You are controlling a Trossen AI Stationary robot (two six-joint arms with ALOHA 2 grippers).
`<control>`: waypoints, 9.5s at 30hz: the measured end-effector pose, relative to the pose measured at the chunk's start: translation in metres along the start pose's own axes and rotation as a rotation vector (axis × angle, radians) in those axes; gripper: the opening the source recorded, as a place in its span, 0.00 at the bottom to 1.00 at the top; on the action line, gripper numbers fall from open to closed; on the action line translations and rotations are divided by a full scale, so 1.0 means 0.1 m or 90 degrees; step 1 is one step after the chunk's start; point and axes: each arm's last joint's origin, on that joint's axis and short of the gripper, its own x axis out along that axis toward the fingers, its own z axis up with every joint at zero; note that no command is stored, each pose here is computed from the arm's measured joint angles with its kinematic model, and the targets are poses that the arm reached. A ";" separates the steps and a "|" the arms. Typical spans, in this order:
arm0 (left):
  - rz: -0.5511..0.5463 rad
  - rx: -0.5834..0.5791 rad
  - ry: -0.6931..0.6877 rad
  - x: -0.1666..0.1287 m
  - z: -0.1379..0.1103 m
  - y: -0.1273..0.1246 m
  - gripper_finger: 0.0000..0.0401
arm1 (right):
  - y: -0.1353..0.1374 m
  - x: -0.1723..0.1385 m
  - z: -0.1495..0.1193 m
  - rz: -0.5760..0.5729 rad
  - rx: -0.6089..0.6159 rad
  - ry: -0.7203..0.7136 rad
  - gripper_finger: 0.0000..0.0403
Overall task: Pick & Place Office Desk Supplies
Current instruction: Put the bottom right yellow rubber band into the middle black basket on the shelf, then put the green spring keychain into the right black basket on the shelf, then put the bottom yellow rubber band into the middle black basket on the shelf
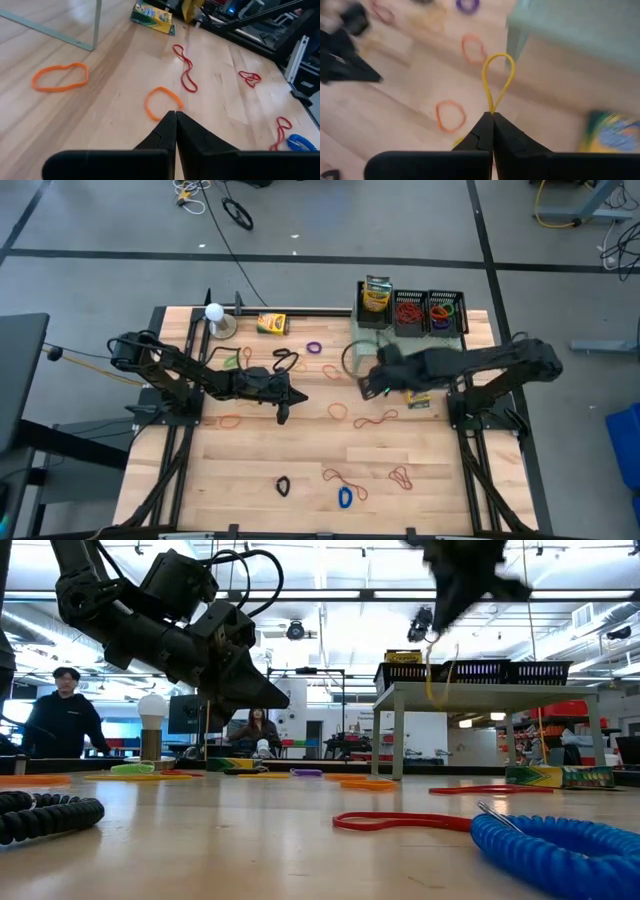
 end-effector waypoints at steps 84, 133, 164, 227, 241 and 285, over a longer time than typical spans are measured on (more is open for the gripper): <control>0.527 -0.339 0.517 -1.04 0.67 1.24 0.57 | -0.65 -0.14 0.06 0.321 -0.293 -0.262 0.03; 0.091 -0.227 0.206 -0.54 0.56 0.44 0.04 | -0.69 -0.10 0.02 0.291 -0.313 -0.227 0.02; -0.253 -0.105 0.052 0.77 0.51 -0.03 0.05 | 0.08 0.80 -0.29 0.346 -0.838 -0.198 0.41; 0.032 -0.027 0.121 0.37 0.73 0.22 0.21 | -0.59 0.04 -0.20 0.253 -0.544 -0.053 0.04; 0.069 -0.041 0.099 0.34 0.55 0.27 0.03 | -1.51 -0.88 0.49 -0.170 -0.184 -0.133 0.04; 0.152 -0.029 0.077 0.31 0.53 0.14 0.04 | -1.51 -0.53 0.90 -0.147 -0.084 -0.102 0.02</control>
